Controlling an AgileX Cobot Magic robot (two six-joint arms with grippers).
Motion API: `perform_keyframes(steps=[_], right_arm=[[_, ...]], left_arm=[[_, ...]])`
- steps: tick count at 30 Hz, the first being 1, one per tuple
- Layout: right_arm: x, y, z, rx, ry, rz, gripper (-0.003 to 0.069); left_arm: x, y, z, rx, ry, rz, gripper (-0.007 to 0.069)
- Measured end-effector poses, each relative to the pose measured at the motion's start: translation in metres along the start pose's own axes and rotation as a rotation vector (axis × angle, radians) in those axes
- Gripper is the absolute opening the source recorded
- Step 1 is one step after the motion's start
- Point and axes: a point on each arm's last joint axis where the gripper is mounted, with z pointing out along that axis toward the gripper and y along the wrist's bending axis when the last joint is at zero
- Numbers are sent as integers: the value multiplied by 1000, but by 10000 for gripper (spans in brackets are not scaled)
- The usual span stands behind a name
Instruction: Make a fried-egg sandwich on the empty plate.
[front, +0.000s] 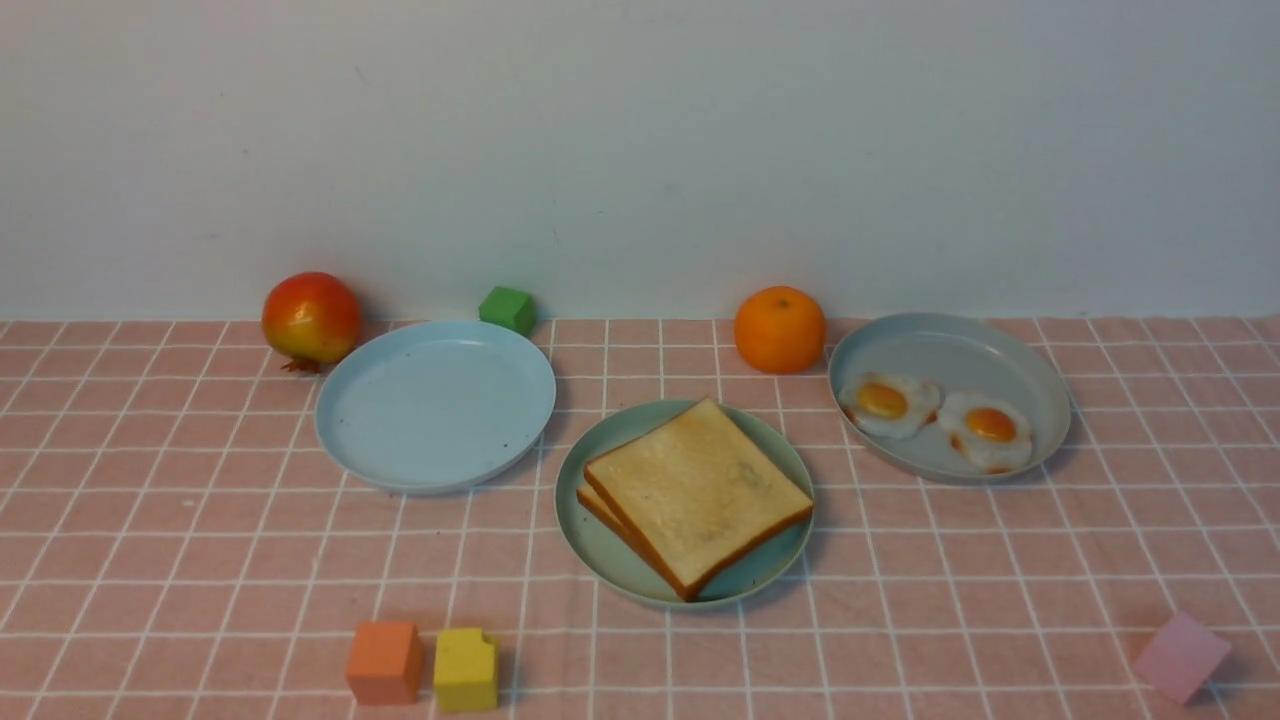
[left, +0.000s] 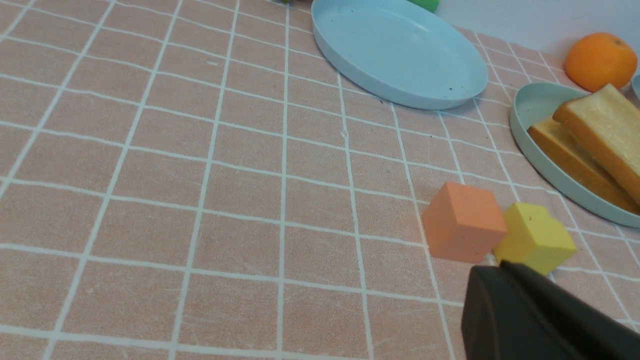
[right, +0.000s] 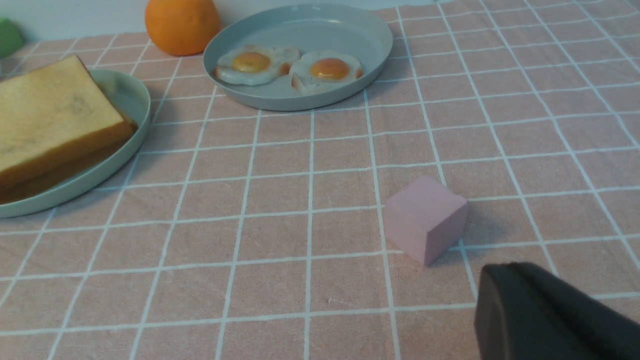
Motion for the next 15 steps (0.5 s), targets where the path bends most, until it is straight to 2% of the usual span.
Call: perform_keyframes(steps=[15], right_arm=[[0, 0, 0, 0, 0, 0, 25]], left_arm=[[0, 0, 0, 1, -1, -2, 13]])
